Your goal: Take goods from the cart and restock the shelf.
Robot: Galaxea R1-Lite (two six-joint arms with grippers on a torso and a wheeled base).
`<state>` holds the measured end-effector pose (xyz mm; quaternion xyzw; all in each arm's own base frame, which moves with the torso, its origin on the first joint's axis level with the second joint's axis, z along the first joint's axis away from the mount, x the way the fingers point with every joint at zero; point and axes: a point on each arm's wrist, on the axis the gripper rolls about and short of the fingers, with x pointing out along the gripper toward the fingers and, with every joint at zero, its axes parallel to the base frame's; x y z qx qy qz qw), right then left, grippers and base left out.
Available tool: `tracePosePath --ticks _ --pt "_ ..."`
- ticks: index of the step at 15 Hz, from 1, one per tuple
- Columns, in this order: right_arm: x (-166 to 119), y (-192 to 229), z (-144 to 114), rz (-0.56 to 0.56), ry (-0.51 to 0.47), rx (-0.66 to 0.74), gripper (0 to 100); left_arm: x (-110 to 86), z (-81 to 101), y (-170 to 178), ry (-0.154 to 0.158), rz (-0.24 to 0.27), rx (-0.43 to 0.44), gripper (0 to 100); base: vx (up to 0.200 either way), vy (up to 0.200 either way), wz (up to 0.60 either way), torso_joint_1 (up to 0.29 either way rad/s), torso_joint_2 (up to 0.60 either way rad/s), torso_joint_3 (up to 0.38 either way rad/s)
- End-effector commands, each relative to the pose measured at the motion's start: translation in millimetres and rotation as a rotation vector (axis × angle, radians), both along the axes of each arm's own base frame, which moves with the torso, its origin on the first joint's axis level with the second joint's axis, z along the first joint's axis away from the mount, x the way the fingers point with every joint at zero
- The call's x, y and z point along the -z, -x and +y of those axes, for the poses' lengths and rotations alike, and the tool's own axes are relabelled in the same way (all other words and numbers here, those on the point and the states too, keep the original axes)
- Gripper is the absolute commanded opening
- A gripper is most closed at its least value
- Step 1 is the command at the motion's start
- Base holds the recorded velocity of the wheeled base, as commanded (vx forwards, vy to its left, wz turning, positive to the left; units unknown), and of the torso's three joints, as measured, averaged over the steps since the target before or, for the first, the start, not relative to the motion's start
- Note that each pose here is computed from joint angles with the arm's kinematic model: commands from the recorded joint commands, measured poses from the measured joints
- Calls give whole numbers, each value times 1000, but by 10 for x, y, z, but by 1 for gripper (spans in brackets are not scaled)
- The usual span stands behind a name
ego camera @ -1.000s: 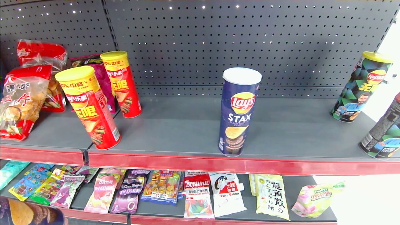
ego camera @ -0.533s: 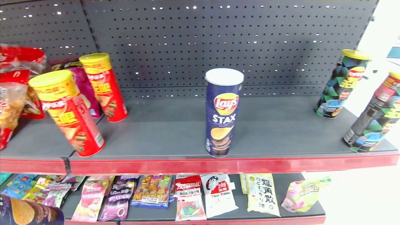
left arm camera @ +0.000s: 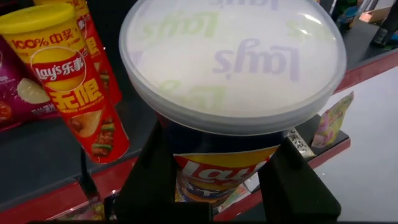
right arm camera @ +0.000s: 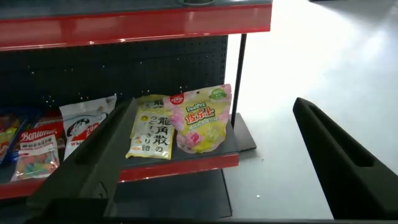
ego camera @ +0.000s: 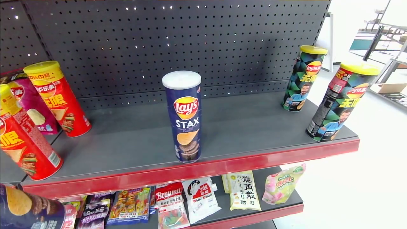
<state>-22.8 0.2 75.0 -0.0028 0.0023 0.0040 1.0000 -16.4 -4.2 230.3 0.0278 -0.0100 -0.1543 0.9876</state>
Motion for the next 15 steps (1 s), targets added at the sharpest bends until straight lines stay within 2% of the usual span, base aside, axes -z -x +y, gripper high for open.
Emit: tracePosePath --ticks 1,3,5,7,9,11,14,15 --pt "0 -1 0 1 1 -1 100 -184 -26 -294 24 49 24 0 0 0 0 0 0 0" --pt "0 -1 0 1 1 -1 100 -256 -50 -572 23 65 47 0 0 0 0 0 0 0" --pt "0 -1 0 1 1 -1 100 -290 -89 -1065 19 100 71 0 0 0 0 0 0 0" --pt "0 -1 0 1 1 -1 100 -294 -133 -1468 18 82 90 0 0 0 0 0 0 0" --pt "0 -1 0 1 1 -1 100 -274 -213 -1797 16 90 123 0 0 0 0 0 0 0" --pt "0 -1 0 1 1 -1 100 -281 -264 -2045 15 107 134 0 0 0 0 0 0 0" --pt "0 -1 0 1 1 -1 100 -248 -492 -2426 7 140 202 0 0 0 0 0 0 0" --pt "0 -1 0 1 1 -1 100 -248 -492 -2426 7 140 202 0 0 0 0 0 0 0"
